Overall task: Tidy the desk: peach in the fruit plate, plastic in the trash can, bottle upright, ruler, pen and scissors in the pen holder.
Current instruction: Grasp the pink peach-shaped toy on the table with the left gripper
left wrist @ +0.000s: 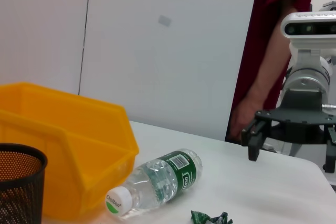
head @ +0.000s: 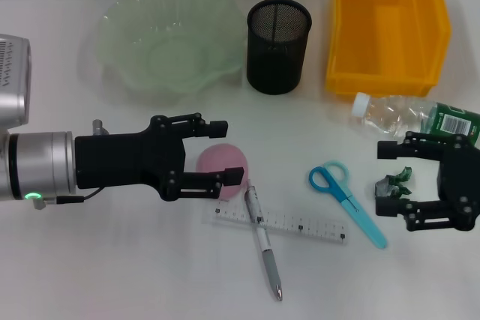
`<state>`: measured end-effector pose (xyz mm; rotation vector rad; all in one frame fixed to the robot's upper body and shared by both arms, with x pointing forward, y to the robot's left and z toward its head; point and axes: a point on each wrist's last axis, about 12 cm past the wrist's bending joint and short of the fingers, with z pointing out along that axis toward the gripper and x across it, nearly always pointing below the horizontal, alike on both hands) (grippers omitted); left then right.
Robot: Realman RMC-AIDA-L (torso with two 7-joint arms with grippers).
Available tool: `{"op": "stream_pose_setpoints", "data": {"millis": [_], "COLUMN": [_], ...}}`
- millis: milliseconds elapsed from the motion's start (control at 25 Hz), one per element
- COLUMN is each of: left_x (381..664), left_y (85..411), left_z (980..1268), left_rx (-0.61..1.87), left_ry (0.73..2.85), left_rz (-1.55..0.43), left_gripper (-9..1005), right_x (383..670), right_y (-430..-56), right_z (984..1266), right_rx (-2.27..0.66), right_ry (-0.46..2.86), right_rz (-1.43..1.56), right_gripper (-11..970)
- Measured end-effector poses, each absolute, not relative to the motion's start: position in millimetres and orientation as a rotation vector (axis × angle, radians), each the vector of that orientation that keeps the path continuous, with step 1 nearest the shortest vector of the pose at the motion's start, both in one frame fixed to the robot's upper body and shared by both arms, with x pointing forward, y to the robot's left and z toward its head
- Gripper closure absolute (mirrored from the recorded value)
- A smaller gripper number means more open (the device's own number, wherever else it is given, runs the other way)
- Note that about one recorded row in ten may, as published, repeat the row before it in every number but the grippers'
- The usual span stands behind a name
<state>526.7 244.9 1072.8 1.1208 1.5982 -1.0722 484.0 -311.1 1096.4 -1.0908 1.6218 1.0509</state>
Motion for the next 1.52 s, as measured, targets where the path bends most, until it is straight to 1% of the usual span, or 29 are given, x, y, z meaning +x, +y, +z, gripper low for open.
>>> {"op": "stream_pose_setpoints", "data": {"millis": [320,520,560,760,1160,1280,1360,1520], "left_x": [526.3,526.4,527.6,532.3,539.7,545.1,545.8,547.8], "left_y": [246.5,250.6,251.9,247.2,236.8,231.7,230.7,229.9], "left_z": [1072.3,1068.4,1063.0,1051.4,1042.1,1032.7,1032.4,1033.2], "left_rx": [1.115,1.106,1.088,1.068,1.111,1.124,1.141,1.146], "left_ry": [1.598,1.584,1.606,1.677,1.742,1.81,1.814,1.829], "left_rz": [-1.065,-0.997,-0.953,-0.9,-0.849,-0.789,-0.783,-0.782], "left_gripper": [201,202,203,204,207,208,209,250], "right_x": [484.3,482.5,481.8,478.3,477.9,477.2,476.9,476.6], "right_y": [-307.9,-310.4,-311.4,-315.9,-316.1,-316.7,-316.9,-317.3], "right_z": [1094.7,1093.6,1092.9,1089.0,1083.7,1083.0,1082.8,1082.8], "right_rx": [-1.091,-1.066,-1.056,-1.022,-0.993,-0.989,-0.988,-0.986], "right_ry": [1.622,1.624,1.627,1.648,1.67,1.674,1.675,1.678], "right_rz": [1.056,1.044,1.038,1.014,1.007,1.005,1.005,1.005], "right_gripper": [132,133,133,133,132,132,132,133]}}
